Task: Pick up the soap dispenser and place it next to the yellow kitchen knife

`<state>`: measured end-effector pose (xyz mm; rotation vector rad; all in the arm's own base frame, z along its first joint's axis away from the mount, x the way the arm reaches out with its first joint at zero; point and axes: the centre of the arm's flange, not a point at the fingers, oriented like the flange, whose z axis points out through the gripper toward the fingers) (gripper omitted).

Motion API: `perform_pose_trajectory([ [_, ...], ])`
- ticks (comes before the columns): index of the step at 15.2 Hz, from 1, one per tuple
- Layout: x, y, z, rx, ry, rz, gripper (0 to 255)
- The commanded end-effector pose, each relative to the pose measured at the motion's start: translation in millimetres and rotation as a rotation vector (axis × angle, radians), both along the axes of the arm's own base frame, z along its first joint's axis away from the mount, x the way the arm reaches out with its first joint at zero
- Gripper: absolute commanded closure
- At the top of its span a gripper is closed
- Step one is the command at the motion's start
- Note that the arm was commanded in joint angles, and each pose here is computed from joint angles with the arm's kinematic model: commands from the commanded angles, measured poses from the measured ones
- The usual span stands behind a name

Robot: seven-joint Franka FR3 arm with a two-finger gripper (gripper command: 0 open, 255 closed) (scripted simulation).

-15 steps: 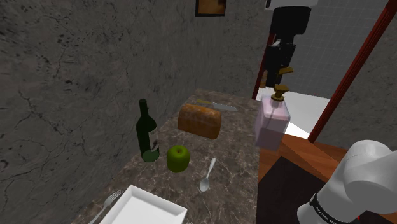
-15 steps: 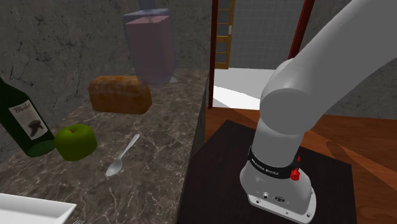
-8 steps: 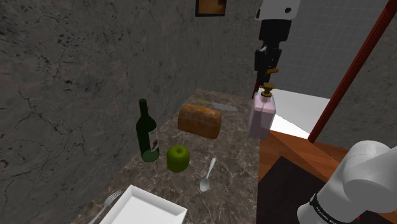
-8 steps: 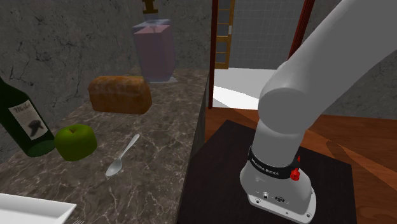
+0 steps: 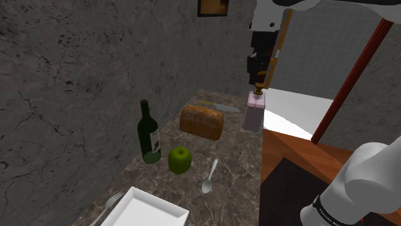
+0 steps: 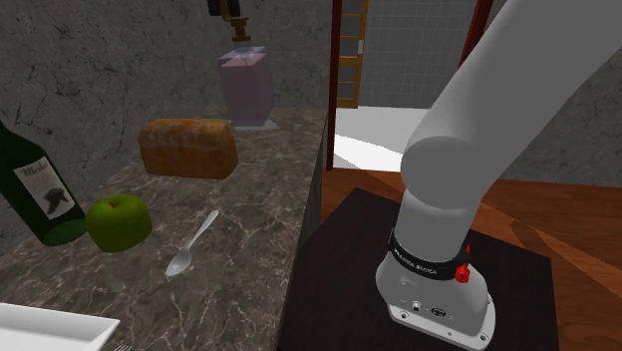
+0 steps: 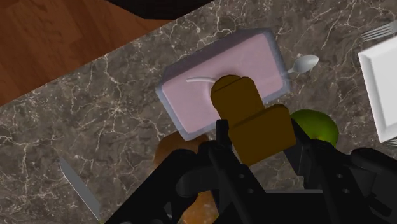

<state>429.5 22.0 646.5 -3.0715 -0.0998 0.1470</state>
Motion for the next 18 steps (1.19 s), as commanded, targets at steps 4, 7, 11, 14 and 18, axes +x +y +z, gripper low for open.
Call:
perform_pose_trajectory([
  [4, 40.8, -47.2, -24.9, 0.0, -0.001, 0.001, 255],
  [7, 66.0, -74.1, -39.4, 0.0, -0.001, 0.001, 255],
  [11, 99.7, -109.8, -58.8, 0.0, -0.001, 0.001, 255],
  [14, 124.9, -136.6, -73.4, 0.0, -0.001, 0.001, 255],
  [18, 158.6, -172.4, -92.8, 0.0, -0.001, 0.001, 255],
])
